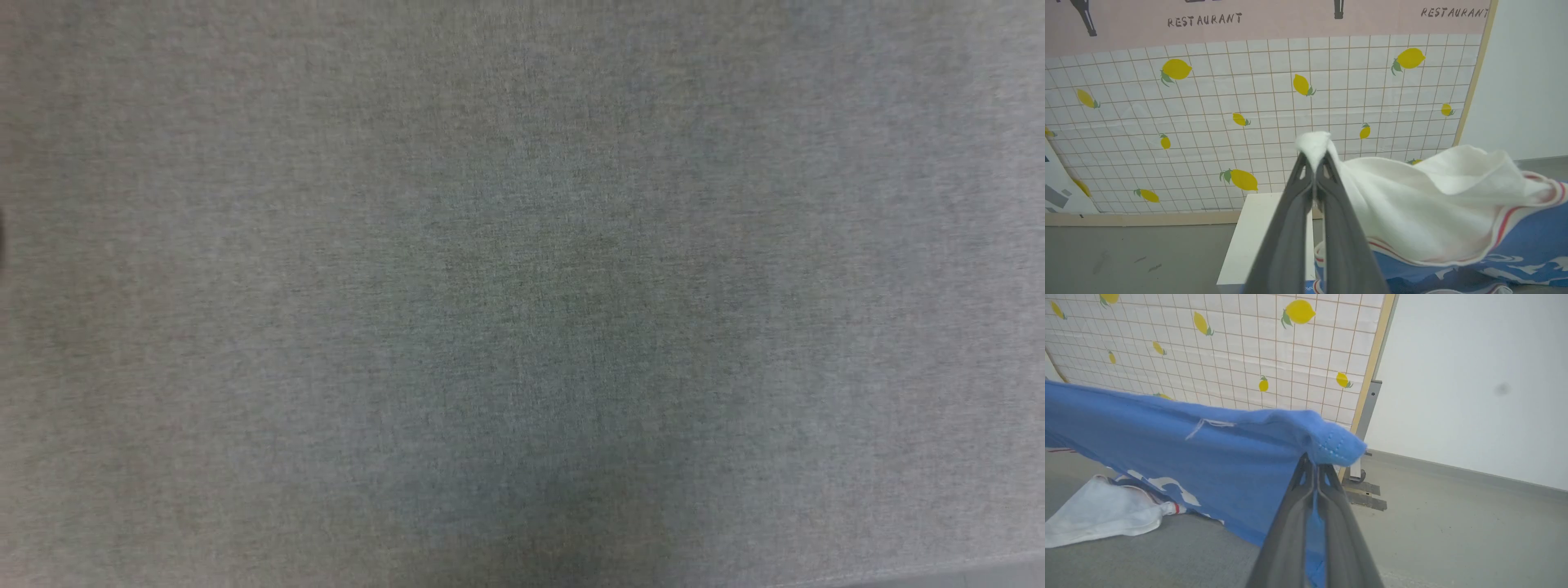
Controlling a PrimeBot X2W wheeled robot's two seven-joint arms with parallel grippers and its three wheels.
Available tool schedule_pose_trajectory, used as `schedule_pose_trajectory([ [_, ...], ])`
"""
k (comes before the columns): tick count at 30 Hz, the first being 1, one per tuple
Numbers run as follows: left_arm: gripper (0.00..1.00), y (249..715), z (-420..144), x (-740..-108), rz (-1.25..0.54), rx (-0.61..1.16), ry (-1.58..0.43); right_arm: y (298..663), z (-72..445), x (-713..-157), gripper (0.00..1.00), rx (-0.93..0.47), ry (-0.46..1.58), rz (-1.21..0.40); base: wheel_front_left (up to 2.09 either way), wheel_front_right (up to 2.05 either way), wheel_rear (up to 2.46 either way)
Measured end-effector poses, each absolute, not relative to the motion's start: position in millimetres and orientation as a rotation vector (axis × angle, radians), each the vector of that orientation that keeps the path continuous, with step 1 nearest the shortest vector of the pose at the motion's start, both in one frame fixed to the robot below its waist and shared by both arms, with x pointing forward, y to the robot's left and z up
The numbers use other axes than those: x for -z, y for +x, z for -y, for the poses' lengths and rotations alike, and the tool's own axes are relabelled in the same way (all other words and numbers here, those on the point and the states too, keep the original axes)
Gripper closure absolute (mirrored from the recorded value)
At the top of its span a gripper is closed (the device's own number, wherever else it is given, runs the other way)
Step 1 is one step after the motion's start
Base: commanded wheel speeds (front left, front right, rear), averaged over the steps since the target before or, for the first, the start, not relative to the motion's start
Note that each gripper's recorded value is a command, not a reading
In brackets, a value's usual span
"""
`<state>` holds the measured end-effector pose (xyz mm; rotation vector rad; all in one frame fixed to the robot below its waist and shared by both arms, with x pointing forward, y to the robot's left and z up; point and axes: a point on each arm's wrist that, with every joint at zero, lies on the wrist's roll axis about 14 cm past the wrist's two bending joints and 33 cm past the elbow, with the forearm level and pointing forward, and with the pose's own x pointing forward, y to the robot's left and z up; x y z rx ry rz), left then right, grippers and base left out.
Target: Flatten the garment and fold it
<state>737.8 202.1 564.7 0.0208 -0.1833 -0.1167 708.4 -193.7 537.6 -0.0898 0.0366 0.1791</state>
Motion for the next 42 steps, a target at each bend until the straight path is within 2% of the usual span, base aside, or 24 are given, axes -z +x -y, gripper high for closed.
schedule_pose_trajectory([
  [8, 1.00, 653, -201, -495, 0.017, 0.138, -0.036, 626, 191, -479, 1.00, -0.218, -0.035, -0.159, 0.00, 0.00, 0.00],
  [16, 1.00, 523, -208, -448, -0.126, 0.087, -0.086, 525, 207, -455, 1.00, -0.214, 0.019, -0.227, 0.00, 0.00, 0.00],
  [21, 1.00, 453, -220, -441, -0.203, 0.021, -0.116, 462, 208, -446, 1.00, -0.204, 0.059, -0.288, 0.00, 0.00, 0.00],
  [32, 1.00, 349, -228, -445, -0.337, -0.053, -0.136, 341, 208, -430, 1.00, -0.117, 0.142, -0.424, 0.00, 0.00, 0.00],
  [33, 1.00, 327, -228, -443, -0.380, -0.067, -0.149, 316, 208, -428, 1.00, -0.086, 0.167, -0.457, 0.00, 0.00, 0.00],
  [39, 1.00, 291, -233, -435, -0.488, -0.079, -0.167, 280, 205, -418, 1.00, -0.047, 0.196, -0.531, 0.00, 0.00, 0.00],
  [42, 1.00, 286, -234, -437, -0.499, -0.079, -0.177, 278, 201, -417, 1.00, -0.050, 0.209, -0.545, 0.00, 0.00, 0.00],
])
